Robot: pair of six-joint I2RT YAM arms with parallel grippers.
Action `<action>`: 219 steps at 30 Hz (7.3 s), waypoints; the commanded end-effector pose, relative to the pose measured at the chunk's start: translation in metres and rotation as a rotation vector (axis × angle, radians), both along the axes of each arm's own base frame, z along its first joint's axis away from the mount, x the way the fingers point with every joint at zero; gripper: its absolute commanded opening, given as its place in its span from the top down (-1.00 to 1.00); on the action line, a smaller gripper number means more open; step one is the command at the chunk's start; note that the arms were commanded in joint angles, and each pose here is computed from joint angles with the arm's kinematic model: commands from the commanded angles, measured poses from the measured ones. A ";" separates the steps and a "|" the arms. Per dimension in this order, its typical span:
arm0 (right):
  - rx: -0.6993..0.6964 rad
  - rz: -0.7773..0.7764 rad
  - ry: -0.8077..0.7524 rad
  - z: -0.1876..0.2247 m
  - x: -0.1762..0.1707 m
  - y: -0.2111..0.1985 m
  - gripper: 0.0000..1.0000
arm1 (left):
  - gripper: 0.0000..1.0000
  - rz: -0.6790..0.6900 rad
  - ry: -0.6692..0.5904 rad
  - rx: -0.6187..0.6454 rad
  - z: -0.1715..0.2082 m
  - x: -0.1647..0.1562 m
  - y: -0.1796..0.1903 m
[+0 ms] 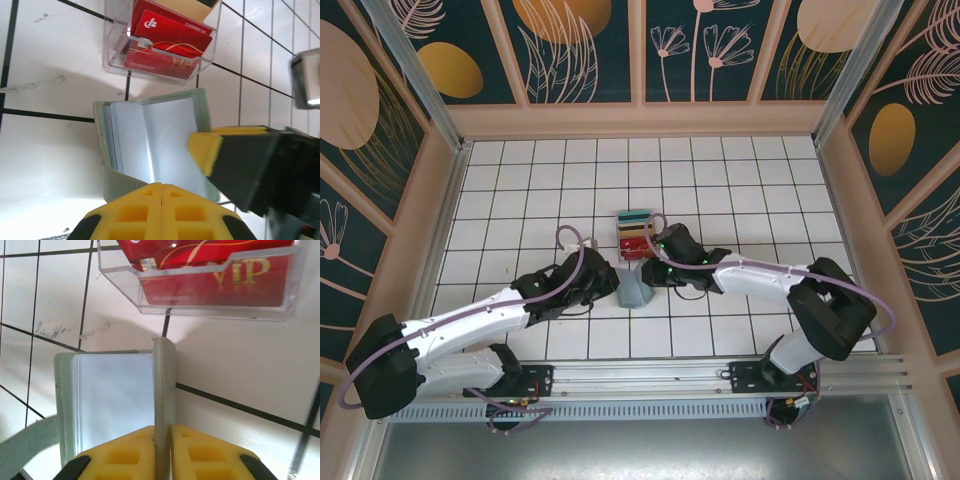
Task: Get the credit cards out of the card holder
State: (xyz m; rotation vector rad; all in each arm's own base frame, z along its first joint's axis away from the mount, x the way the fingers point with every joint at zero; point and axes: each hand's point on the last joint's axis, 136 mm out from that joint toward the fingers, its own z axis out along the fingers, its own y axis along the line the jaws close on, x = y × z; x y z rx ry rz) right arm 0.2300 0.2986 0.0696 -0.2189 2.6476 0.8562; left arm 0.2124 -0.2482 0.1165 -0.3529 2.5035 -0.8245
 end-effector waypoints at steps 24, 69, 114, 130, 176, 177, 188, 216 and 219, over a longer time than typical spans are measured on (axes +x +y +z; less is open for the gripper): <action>0.017 -0.103 0.024 -0.002 -0.012 -0.036 0.38 | -0.31 -0.061 0.014 0.224 -0.039 0.010 0.024; 0.042 -0.168 0.053 -0.014 -0.017 -0.039 1.00 | -0.12 -0.170 0.181 0.036 -0.085 -0.009 -0.024; 0.040 -0.162 0.057 -0.016 -0.019 -0.037 1.00 | -0.22 -0.184 0.168 0.057 -0.077 -0.003 -0.028; 0.041 -0.159 0.063 -0.019 -0.021 -0.035 1.00 | -0.23 -0.236 0.147 -0.031 -0.066 -0.002 -0.047; 0.210 -0.041 0.085 0.011 -0.020 0.001 0.77 | 0.74 -0.141 0.080 0.048 -0.065 0.001 -0.004; 0.207 -0.044 0.103 0.006 -0.021 0.002 0.81 | 0.81 -0.147 0.079 0.038 -0.064 0.001 -0.006; 0.206 -0.026 0.164 -0.014 -0.024 0.010 0.75 | 0.95 -0.185 0.098 0.011 -0.069 0.002 -0.021; 0.200 0.015 0.214 -0.032 -0.027 0.023 0.68 | 1.00 -0.178 0.188 0.085 -0.102 -0.011 -0.007; 0.199 0.018 0.214 -0.032 -0.027 0.024 0.68 | 1.00 -0.180 0.188 0.083 -0.102 -0.011 -0.008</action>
